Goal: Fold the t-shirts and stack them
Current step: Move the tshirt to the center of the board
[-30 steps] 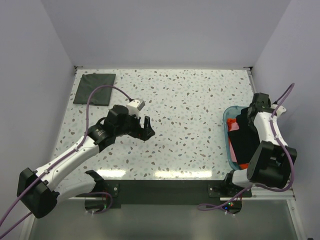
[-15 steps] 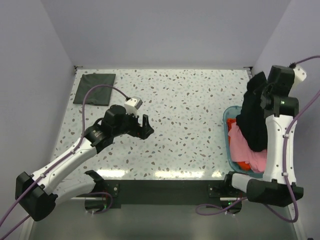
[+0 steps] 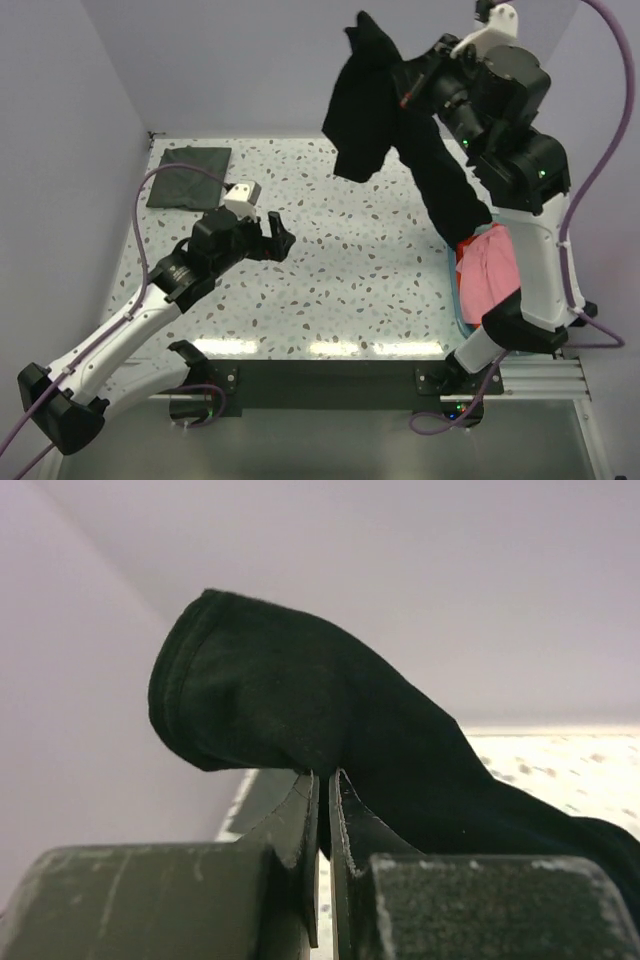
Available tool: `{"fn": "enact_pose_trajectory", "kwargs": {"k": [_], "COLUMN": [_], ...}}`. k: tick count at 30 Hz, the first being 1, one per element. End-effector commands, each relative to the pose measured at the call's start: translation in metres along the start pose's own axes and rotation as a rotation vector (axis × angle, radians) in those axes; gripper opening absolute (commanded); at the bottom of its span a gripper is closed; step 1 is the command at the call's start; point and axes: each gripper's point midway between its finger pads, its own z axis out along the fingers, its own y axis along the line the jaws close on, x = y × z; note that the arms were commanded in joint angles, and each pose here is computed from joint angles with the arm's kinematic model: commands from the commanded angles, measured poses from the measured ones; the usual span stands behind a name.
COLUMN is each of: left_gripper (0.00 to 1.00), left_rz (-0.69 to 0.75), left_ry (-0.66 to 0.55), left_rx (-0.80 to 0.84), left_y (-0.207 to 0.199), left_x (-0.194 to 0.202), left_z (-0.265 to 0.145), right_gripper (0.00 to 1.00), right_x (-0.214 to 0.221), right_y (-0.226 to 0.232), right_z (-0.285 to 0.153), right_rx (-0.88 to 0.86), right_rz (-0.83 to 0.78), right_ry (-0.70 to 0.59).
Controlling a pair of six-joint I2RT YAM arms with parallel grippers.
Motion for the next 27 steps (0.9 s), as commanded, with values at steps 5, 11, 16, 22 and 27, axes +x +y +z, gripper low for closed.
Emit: {"fn": "enact_pose_trajectory", "kwargs": {"k": [5,11,16,22,27], "left_gripper": [0.92,0.92,0.91,0.86,0.8], "left_rz": [-0.112,-0.144,-0.189,-0.271,-0.326], "left_ry": [-0.23,-0.253,-0.222,-0.105,0.008], "left_rx": [-0.128,-0.178,-0.22,-0.257,-0.321], "left_y": [0.015,0.024,0.035,0.049,0.065], "left_x": [-0.06,-0.062,-0.042,0.015,0.068], "left_z": [-0.03,-0.036,-0.031,-0.005,0.017], "right_gripper": [0.0,0.0,0.19,0.81,0.81], "right_x": [-0.012,0.03,0.154,0.298,0.319], "right_y": [0.115,0.066,-0.083,-0.217,-0.214], "right_z": [-0.003,0.022,0.046,-0.01,-0.021], "right_rx": [-0.301,-0.098,0.168,0.494,0.483], "right_rz": [0.02,-0.025,0.061,0.033,-0.037], "right_ry": [-0.106,-0.036,0.239,0.551,0.582]}}
